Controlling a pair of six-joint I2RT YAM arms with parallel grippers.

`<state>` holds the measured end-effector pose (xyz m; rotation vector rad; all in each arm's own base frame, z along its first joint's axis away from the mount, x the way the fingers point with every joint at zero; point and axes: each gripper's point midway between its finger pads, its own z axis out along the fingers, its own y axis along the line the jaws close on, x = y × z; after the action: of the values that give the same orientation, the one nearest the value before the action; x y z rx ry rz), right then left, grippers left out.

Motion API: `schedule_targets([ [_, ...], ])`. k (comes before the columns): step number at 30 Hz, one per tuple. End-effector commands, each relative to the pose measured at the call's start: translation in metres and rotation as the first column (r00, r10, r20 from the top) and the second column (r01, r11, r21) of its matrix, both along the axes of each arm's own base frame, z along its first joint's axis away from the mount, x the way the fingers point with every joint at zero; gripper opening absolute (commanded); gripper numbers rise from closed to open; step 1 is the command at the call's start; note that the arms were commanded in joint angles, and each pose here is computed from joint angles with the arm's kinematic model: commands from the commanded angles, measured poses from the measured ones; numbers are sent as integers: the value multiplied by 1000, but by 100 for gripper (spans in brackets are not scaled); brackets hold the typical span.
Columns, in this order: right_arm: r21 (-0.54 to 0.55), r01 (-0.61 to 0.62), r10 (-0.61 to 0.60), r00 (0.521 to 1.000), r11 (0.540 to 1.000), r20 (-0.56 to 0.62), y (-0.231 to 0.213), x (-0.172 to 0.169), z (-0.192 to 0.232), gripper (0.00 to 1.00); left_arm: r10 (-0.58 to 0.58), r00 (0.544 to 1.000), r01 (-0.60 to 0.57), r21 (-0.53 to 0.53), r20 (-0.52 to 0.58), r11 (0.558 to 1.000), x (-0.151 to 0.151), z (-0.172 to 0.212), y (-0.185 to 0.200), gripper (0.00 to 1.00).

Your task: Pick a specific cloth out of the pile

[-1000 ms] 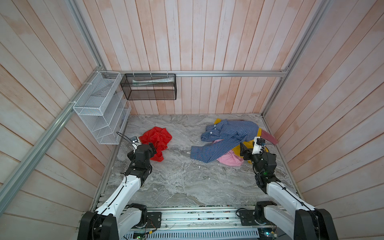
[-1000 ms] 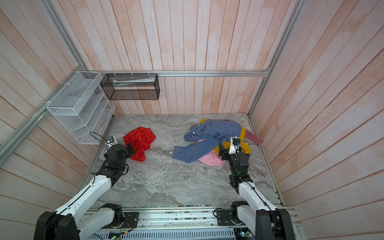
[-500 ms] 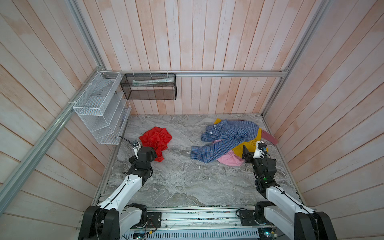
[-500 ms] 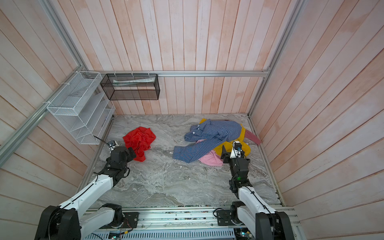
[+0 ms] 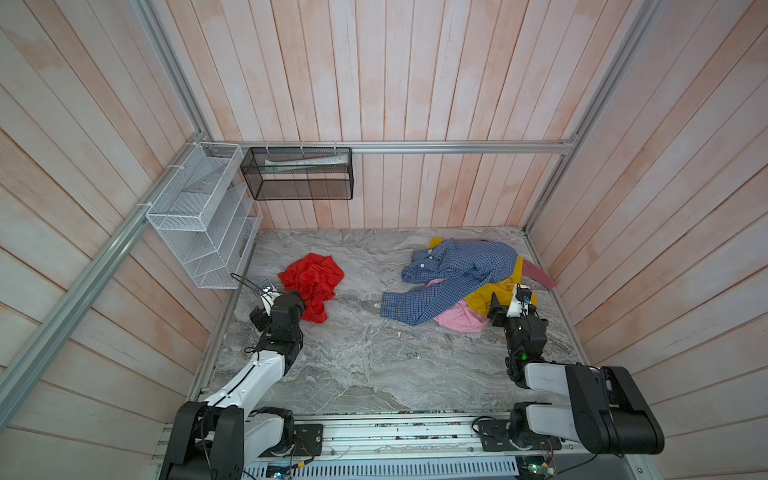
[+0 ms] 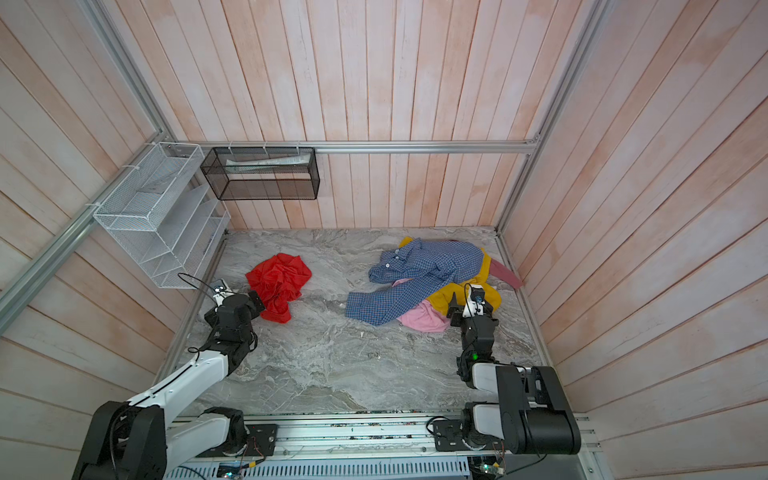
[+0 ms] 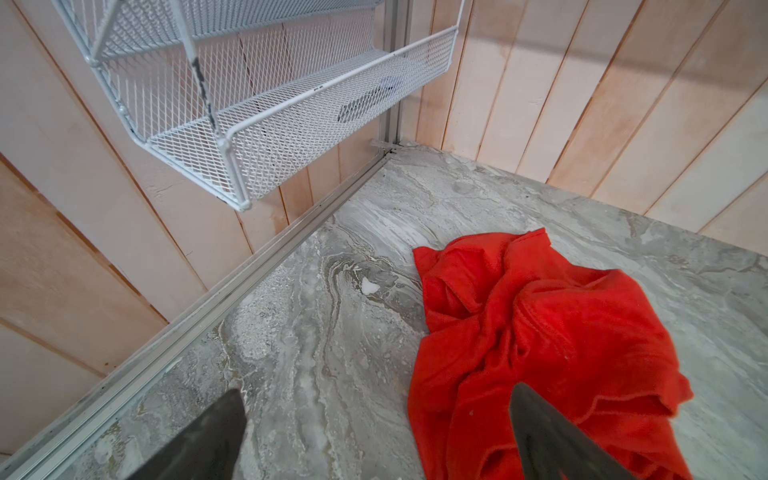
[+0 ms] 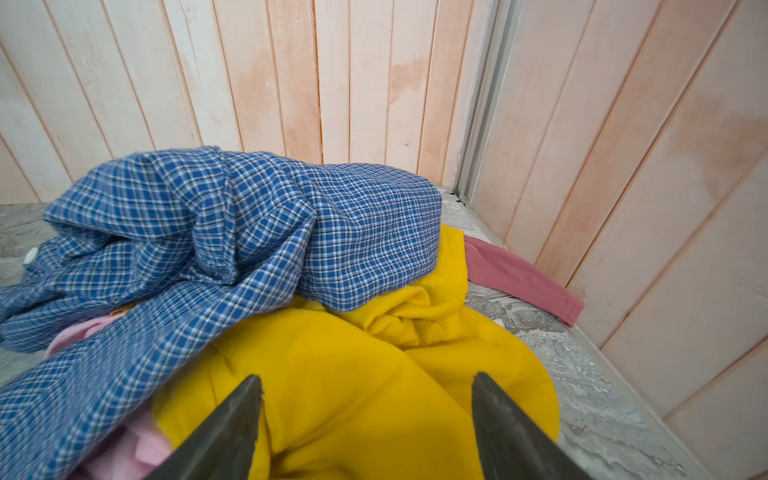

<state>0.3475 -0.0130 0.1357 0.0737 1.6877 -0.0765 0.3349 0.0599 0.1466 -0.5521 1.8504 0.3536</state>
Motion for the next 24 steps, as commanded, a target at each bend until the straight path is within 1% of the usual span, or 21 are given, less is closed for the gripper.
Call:
schedule_targets([
  [1, -8, -5, 6, 998, 1000, 62, 0, 6, 12, 80, 21, 997, -24, 35, 70, 999, -4, 11, 8, 100],
  [6, -18, -32, 32, 999, 999, 25, 4, 16, 0, 79, 11, 995, -15, 36, 95, 999, -4, 9, 7, 100],
  [8, -21, -40, 40, 999, 999, 6, 5, 20, -7, 79, 9, 994, -14, 52, 105, 999, -4, 11, 8, 100],
  [11, -11, -22, 22, 1000, 1000, 18, 2, 22, -7, 79, -7, 993, -3, 85, 117, 996, -4, 12, 8, 100],
  [14, -12, -32, 32, 999, 999, -9, 3, 25, -9, 81, -62, 987, 44, 119, 146, 992, -4, 13, 3, 100],
  [18, 9, -33, 33, 999, 999, -24, -1, 29, -11, 82, -115, 974, 94, 111, 195, 989, -2, 11, 0, 100],
  [21, 20, -36, 37, 999, 999, -27, -2, 30, -12, 83, -160, 957, 138, 106, 243, 985, 0, 11, -5, 100],
  [24, 20, -37, 38, 999, 999, -27, -2, 31, -12, 84, -215, 930, 187, 119, 299, 975, 3, 17, -10, 100],
])
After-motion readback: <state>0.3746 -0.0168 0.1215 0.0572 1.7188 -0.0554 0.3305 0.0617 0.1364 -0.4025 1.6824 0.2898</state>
